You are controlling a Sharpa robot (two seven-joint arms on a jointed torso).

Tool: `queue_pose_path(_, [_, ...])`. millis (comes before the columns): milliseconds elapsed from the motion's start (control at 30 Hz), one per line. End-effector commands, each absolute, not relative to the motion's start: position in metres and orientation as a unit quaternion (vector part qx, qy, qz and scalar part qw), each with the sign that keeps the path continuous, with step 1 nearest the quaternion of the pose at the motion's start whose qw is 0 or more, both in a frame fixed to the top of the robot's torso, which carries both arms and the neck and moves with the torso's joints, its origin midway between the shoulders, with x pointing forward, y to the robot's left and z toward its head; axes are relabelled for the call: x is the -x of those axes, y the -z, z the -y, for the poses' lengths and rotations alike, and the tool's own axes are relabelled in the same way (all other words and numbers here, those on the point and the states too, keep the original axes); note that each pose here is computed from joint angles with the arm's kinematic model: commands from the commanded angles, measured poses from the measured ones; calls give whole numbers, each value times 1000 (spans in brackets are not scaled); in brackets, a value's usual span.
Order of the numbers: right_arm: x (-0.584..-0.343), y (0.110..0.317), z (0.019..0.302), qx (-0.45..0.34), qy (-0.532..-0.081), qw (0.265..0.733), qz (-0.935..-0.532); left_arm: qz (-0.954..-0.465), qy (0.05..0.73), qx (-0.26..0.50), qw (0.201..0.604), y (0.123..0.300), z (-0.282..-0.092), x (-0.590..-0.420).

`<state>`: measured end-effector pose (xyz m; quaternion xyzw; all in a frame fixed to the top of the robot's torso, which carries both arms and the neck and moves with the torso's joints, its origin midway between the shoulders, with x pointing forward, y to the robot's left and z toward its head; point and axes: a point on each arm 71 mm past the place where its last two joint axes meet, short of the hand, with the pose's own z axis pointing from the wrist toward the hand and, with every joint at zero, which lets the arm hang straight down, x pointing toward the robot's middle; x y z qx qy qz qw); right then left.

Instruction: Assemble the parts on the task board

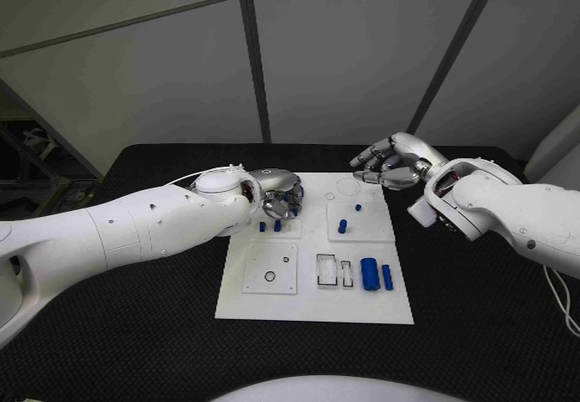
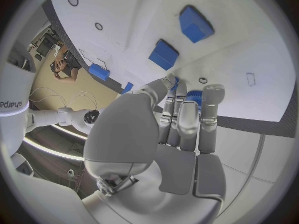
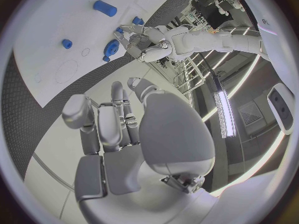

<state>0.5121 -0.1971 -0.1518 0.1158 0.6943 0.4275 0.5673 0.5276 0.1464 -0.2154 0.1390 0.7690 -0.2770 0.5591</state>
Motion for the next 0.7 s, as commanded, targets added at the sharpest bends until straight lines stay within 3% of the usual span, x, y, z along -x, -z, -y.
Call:
queue_pose_path(33, [-512, 150, 197, -112, -430, 570, -691, -758, 293, -127, 569, 206, -148, -528])
queue_pose_path(367, [-513, 150, 200, -114, -428, 571, -691, -747, 310, -97, 581, 183, -164, -526])
queue_pose_path(700, [-513, 150, 202, -115, -426, 572, -692, -764, 292, -73, 571, 180, -194, -522])
